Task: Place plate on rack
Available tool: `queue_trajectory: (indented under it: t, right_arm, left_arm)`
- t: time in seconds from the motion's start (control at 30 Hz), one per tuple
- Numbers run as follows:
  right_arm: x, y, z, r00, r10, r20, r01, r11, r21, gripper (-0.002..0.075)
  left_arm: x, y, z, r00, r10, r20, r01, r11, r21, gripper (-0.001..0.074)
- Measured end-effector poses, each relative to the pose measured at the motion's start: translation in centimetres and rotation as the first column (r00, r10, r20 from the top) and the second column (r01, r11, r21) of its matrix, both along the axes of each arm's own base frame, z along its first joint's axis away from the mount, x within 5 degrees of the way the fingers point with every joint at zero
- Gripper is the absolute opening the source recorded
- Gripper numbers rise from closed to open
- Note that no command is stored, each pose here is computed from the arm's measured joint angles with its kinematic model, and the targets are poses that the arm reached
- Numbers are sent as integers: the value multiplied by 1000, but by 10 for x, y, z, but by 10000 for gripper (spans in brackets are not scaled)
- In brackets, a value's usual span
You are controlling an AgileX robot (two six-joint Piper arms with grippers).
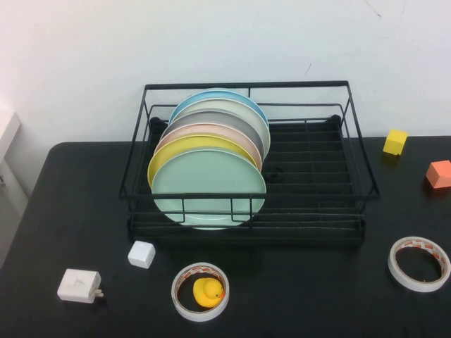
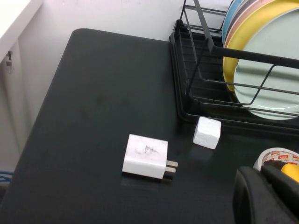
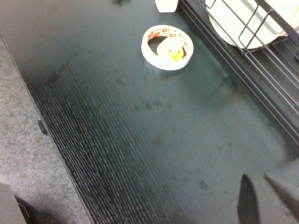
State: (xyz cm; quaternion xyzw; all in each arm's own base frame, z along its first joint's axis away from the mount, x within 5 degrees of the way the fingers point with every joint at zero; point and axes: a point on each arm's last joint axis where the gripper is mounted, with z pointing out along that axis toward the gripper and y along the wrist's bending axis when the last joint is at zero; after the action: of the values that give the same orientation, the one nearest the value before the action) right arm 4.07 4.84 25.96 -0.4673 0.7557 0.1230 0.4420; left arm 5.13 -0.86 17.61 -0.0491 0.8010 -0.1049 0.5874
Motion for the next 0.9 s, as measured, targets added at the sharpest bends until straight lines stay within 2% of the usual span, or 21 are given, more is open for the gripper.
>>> queue_trajectory:
  t: [0.9]
  right_arm:
    - [0,0,0,1000,0,0,0,1000,0,-2]
  left_arm:
    - [0,0,1,1000,1,11,-1,1000,11,-2]
